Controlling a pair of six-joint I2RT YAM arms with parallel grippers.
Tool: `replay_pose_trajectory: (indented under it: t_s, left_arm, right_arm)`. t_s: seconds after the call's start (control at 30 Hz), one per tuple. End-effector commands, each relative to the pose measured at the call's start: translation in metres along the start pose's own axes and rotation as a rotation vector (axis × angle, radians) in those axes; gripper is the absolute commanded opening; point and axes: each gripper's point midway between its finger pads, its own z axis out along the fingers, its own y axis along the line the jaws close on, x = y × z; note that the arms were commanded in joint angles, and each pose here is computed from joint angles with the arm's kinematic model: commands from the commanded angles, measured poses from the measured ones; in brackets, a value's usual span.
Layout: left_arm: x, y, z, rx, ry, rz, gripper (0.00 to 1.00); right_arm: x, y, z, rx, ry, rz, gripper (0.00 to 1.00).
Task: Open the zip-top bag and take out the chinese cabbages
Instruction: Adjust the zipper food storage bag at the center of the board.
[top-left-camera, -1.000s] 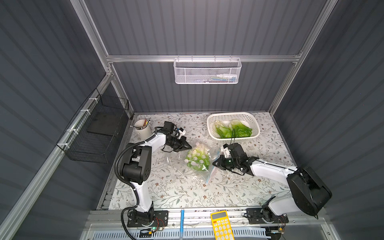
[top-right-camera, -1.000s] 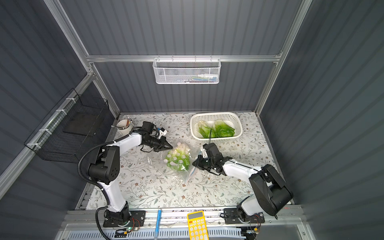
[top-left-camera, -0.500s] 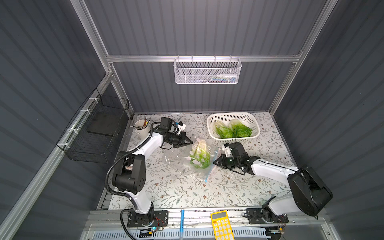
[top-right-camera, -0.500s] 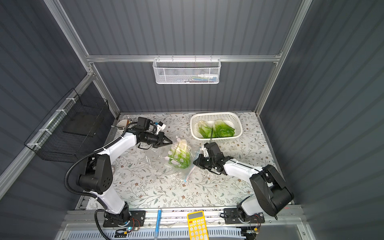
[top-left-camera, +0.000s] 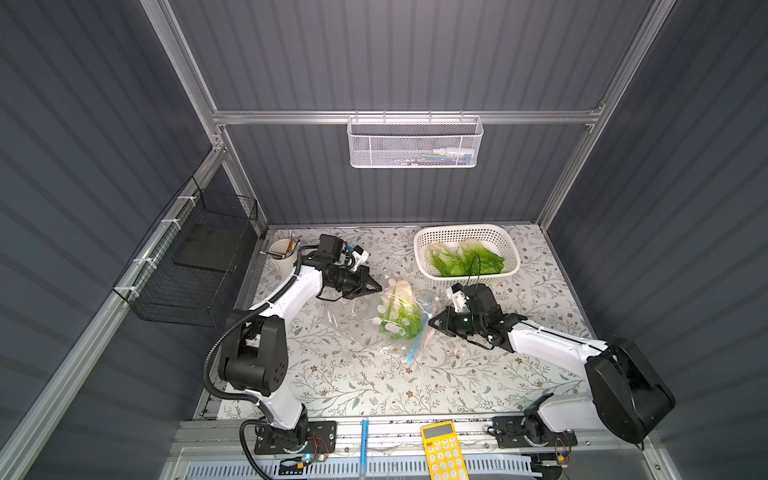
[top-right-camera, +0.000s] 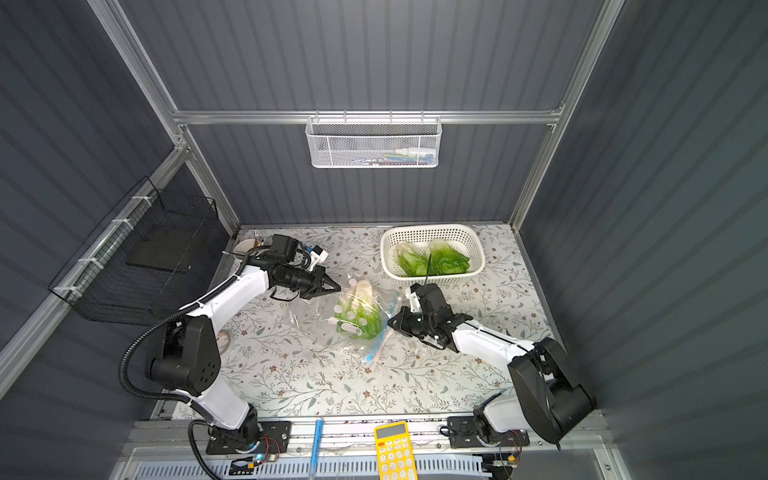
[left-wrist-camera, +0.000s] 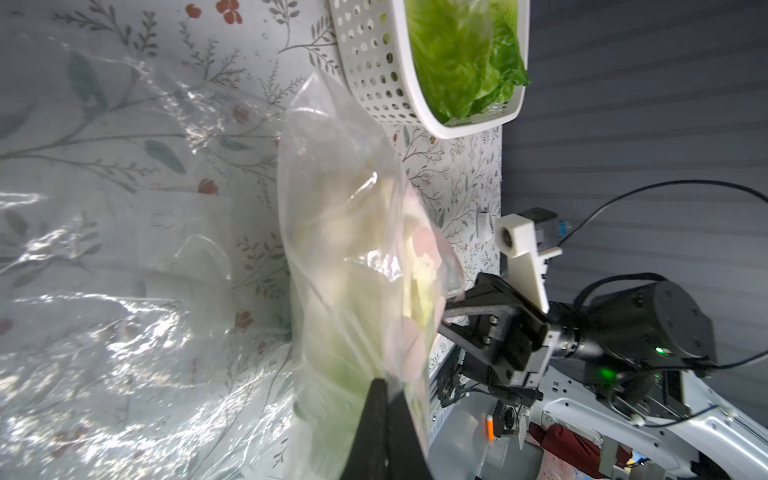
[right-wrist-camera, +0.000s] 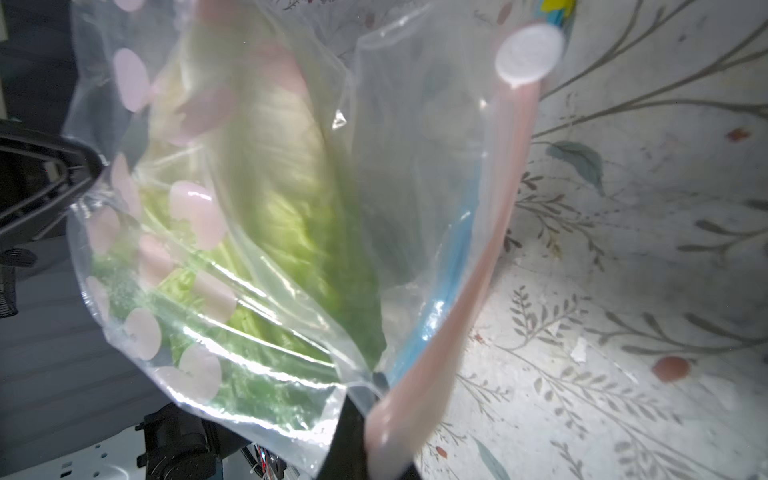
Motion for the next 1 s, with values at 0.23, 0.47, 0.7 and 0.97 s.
replay_pose_trajectory:
  t_s: [0.23, 0.47, 0.7, 0.97]
  left_arm:
    - [-0.001, 0.057, 0.019, -0.162, 0.016, -0.062, 0.00]
    - [0.009, 0.073, 0.032, -0.163, 0.053, -0.096, 0.00]
    - [0.013, 0.081, 0.036, -0.173, 0.071, -0.111, 0.00]
    - [0.017, 0.083, 0.039, -0.164, 0.083, -0.123, 0.00]
  right_arm:
    - [0.006, 0.029, -0.017, -0.153, 0.016, -0.069, 0.01]
    - [0.007, 0.024, -0.010, -0.145, 0.042, -0.030, 0.19]
    - [0.005, 0.021, -0.023, -0.126, 0.010, -0.026, 0.27]
    - [0.006, 0.007, -0.037, -0.085, -0.032, -0.011, 0.29]
